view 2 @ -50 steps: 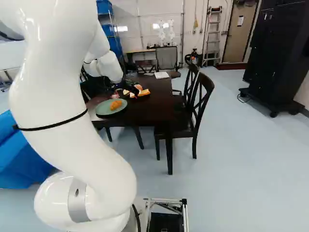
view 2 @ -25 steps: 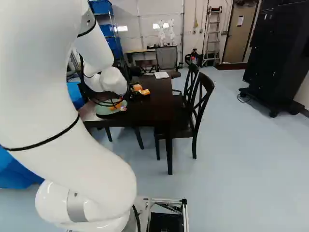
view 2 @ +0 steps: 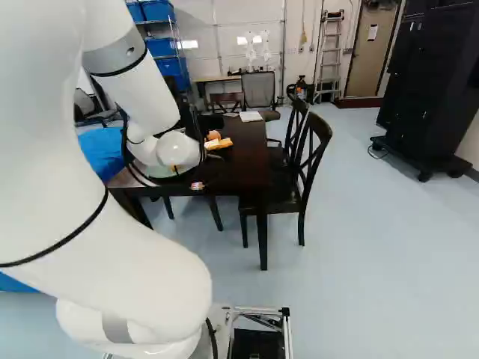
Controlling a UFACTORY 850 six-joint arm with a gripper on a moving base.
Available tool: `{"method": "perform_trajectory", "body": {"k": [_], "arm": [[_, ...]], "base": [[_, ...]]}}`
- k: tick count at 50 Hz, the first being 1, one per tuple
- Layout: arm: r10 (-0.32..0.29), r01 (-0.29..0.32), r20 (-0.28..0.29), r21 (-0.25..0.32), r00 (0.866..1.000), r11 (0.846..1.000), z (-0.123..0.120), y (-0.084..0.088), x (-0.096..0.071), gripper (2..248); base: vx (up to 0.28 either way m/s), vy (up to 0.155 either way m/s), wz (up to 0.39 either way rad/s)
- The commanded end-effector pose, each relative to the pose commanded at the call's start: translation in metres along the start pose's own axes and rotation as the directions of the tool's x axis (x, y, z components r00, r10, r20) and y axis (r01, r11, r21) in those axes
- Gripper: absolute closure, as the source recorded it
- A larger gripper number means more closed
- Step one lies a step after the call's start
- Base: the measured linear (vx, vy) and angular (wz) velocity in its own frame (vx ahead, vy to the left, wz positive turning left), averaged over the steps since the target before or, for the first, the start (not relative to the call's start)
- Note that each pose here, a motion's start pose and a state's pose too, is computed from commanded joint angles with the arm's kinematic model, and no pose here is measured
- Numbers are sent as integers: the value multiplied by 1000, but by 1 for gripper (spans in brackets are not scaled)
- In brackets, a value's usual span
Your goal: Move the croissant to the empty plate
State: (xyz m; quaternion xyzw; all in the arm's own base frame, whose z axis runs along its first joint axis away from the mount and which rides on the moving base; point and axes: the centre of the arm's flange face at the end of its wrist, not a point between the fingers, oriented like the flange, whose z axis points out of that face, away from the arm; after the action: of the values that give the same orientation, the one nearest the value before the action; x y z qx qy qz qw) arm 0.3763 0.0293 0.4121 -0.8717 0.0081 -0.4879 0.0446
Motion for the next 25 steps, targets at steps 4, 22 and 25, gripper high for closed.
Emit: {"method": "perform_trajectory", "body": {"k": [4,22,25], "arm": [[-6,6,-23,-5,1000,1000,-7,4,-9,3],[-30,27,-102,-27,994,999,-31,16,-43,3],[-34,30,-114,-31,993,999,-35,18,-48,3]], "base": [[0,0,0],[0,0,0],[0,0,0]]}}
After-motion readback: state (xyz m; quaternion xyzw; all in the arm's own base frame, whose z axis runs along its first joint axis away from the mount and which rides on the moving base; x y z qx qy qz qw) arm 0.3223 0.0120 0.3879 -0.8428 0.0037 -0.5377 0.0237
